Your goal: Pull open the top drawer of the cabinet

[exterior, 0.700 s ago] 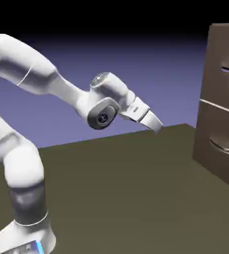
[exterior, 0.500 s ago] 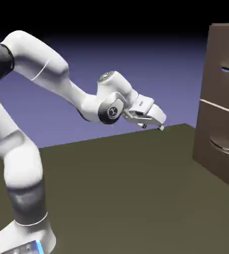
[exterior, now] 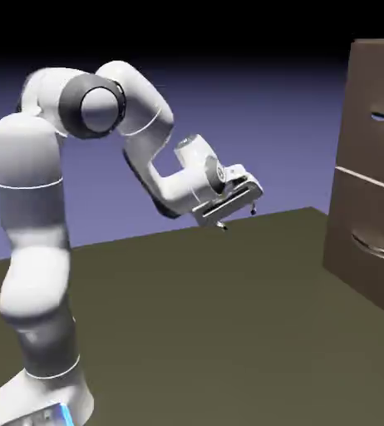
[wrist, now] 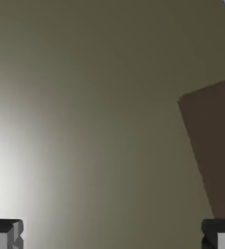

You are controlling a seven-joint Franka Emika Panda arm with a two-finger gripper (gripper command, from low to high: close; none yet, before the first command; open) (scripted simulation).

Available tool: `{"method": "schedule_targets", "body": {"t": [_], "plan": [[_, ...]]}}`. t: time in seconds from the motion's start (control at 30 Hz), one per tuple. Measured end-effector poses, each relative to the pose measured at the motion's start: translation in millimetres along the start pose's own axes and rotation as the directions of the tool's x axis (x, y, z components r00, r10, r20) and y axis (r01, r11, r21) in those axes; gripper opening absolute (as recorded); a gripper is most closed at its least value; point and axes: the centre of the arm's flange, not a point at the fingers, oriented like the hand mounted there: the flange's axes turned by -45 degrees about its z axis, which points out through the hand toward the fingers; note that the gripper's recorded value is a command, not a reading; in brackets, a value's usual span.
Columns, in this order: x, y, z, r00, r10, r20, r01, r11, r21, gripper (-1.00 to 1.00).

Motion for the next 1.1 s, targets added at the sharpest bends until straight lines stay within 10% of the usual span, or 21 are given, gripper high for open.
{"method": "schedule_targets", "body": {"t": [0.63,1.1], "plan": [[123.7,61.2,-10.1,0.816,-0.535,-0.219,0.432,0.817,-0.383,0.00],[19.1,256.9,-50.9,0.914,-0.397,-0.078,0.209,0.628,-0.750,0.00]]}}
